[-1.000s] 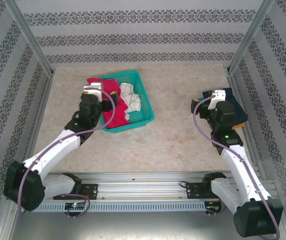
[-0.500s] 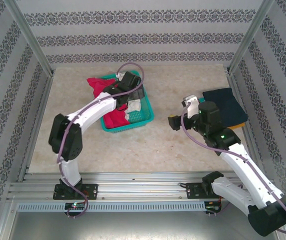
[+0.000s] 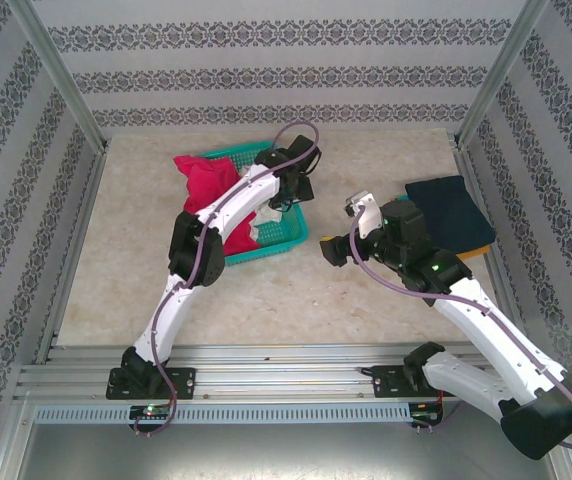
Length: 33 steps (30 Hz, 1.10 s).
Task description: Fold and stack the t-shirts
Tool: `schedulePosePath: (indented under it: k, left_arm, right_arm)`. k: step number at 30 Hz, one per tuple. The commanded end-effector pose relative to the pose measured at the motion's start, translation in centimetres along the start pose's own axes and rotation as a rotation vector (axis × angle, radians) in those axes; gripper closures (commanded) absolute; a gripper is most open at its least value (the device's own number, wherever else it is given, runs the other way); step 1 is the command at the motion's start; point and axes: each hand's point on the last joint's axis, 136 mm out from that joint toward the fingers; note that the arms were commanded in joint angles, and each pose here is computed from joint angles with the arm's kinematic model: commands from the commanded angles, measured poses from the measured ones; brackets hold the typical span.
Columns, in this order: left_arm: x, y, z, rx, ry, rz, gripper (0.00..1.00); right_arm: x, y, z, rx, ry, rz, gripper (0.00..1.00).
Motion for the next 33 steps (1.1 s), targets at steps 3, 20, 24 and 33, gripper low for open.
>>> schedulePosePath:
  k: [3,20,24,33]
  left_arm:
    - [0.6,1.9,2.7,-0.100,-0.020,0.052,0.73]
    - [-4.5,4.8,14.1,-0.097,-0.254,0.115,1.00]
    - [-6.2,5.2,18.9,-0.081,-0.267,0.118,1.00]
    - [-7.5,7.0,27.5,-0.127,-0.297,0.148,1.00]
  right_arm:
    - [-1.2,0.4,-0.1,0.008,0.008,-0.018,0.02]
    - [-4.1,-2.3,1.4,-0.085,0.051,-0.056,0.02]
    - [-5.1,-3.4,2.7,-0.122,0.075,-0.065,0.02]
    - [-6.0,-5.1,4.7,-0.174,0.092,-0.068,0.02]
Point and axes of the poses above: each hand's point on the last joint's axis, 136 mm out from that joint toward the fingers, its own y axis back along the fingers, its own z axis along the line the jaws close on, x = y × z, and after that the axes turned 12 degrees about y, right-handed
